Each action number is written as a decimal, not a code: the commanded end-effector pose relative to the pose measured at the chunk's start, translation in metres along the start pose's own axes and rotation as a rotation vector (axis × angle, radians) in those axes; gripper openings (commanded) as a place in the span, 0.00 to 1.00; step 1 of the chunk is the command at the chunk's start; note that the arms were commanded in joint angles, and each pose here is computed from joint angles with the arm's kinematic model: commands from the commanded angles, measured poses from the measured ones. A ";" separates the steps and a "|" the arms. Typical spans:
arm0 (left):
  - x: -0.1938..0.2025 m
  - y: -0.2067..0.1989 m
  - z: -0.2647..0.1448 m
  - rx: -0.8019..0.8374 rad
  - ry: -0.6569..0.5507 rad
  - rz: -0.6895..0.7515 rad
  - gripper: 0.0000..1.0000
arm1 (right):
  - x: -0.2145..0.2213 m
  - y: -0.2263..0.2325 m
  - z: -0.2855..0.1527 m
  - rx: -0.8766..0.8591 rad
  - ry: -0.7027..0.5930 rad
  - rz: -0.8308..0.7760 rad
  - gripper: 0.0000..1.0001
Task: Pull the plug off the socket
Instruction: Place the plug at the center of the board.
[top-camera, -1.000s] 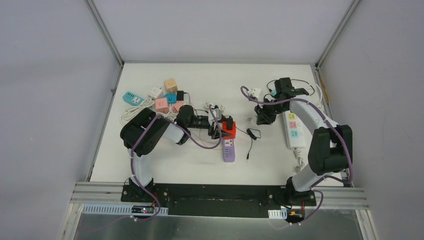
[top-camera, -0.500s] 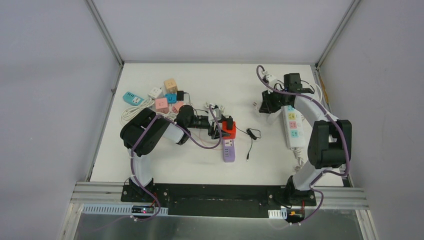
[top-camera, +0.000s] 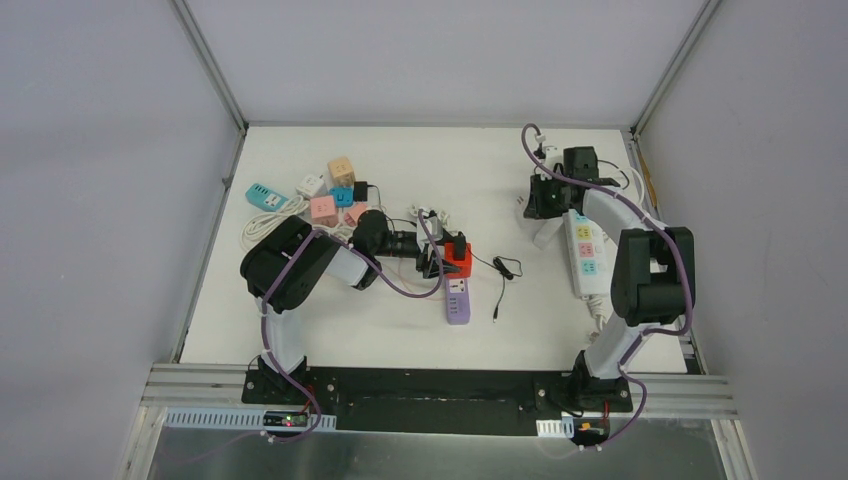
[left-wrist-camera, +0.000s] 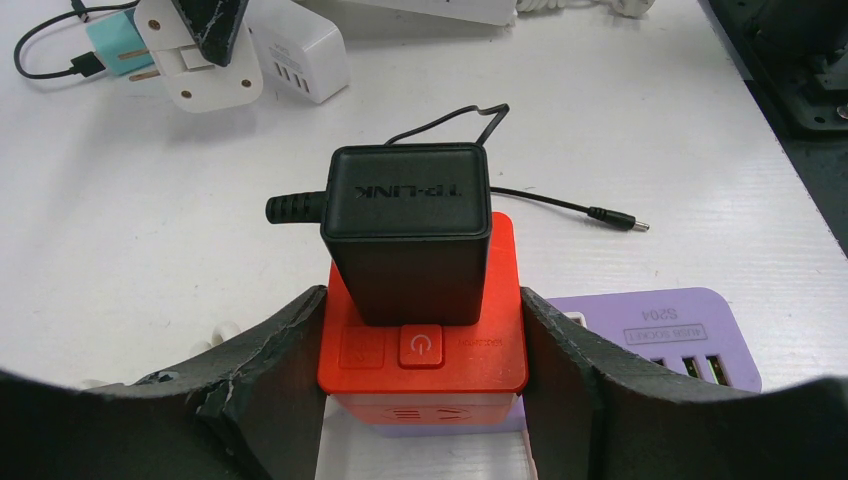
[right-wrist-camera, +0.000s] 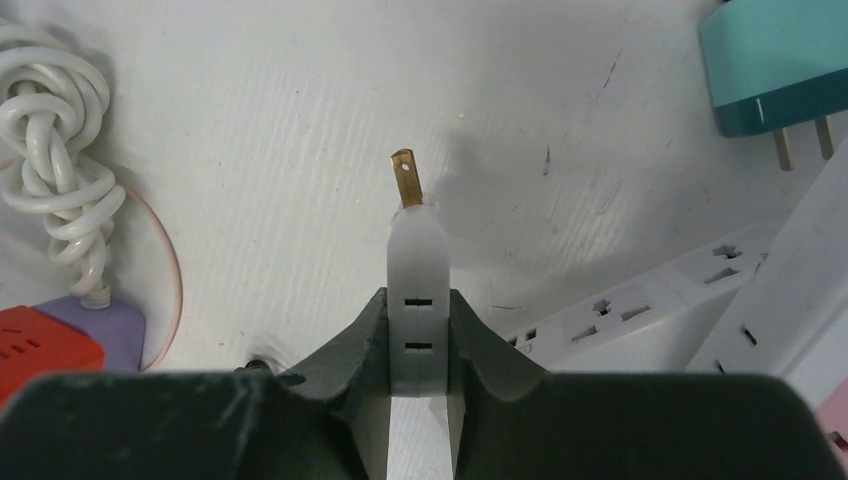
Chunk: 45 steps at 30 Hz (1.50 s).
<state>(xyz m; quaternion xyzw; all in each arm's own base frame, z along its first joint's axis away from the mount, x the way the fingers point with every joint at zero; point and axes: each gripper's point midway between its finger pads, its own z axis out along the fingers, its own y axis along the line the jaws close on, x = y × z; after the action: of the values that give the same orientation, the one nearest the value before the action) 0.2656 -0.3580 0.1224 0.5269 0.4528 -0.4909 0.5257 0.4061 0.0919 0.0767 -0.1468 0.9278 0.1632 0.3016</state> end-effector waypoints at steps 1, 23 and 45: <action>-0.008 -0.003 -0.003 0.019 -0.016 0.052 0.00 | -0.022 -0.010 -0.002 0.056 -0.067 0.024 0.14; -0.009 -0.003 -0.003 0.023 -0.018 0.055 0.00 | -0.018 -0.020 0.000 0.131 -0.016 0.004 0.35; -0.008 -0.003 -0.003 0.025 -0.018 0.056 0.00 | -0.050 0.037 -0.059 -0.039 -0.148 -0.261 0.50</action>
<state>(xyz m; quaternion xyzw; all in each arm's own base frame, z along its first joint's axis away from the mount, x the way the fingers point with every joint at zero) 0.2656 -0.3580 0.1224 0.5269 0.4527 -0.4908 0.5258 0.4149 0.0826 0.1242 -0.1906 0.9090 0.0847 0.3609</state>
